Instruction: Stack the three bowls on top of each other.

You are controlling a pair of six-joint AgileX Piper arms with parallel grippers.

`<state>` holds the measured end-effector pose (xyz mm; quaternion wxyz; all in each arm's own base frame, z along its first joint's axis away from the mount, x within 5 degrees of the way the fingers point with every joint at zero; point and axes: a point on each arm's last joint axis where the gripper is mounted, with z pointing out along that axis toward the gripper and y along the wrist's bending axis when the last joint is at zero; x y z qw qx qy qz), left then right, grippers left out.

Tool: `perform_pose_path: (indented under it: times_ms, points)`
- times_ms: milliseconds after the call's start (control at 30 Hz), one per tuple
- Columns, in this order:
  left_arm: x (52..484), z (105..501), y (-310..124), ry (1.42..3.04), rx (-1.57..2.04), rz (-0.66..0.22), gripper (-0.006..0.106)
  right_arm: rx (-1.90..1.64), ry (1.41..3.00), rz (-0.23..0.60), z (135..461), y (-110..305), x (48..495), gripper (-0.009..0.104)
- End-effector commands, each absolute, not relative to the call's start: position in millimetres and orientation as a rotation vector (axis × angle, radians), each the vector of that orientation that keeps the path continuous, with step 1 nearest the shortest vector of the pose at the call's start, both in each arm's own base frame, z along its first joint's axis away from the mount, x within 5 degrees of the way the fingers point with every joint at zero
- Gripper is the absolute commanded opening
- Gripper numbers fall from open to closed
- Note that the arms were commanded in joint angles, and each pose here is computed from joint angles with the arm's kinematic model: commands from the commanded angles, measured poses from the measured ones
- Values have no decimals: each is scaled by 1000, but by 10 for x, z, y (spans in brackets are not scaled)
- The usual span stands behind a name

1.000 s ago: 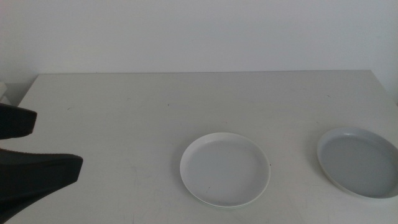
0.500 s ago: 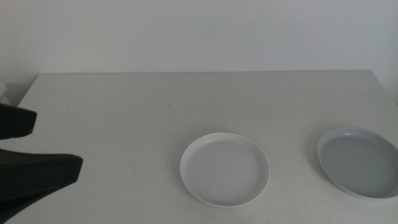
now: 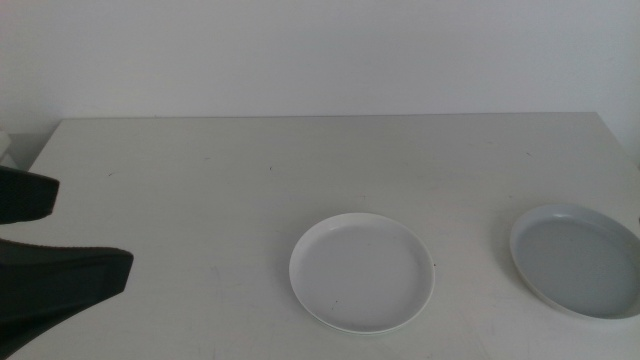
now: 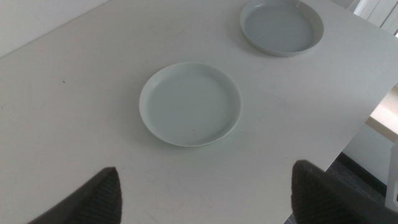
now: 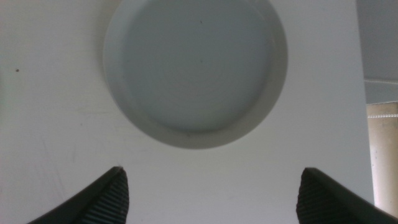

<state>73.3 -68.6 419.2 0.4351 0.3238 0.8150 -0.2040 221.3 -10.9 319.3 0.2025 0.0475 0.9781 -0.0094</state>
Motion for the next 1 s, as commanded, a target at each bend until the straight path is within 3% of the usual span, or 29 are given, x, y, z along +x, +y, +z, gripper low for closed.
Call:
perform_pose_path:
  times_ms: [0, 267, 467, 667, 967]
  points:
    - [739, 4318, -693, 1951, 761, -536, 105, 120, 2670, -26, 3327, -152, 2374, 76]
    - [742, 4316, -695, 1952, 762, -536, 105, 331, 2716, 74, 3300, -586, 2954, 72]
    - [743, 4316, -694, 1952, 762, -533, 105, 317, 2838, 15, 3013, -852, 3242, 62]
    - [743, 4316, -694, 1952, 762, -533, 105, 267, 2898, -161, 2694, -1027, 3410, 58]
    - [743, 4316, -694, 1952, 762, -533, 105, 276, 3008, -116, 2145, -1075, 3619, 56]
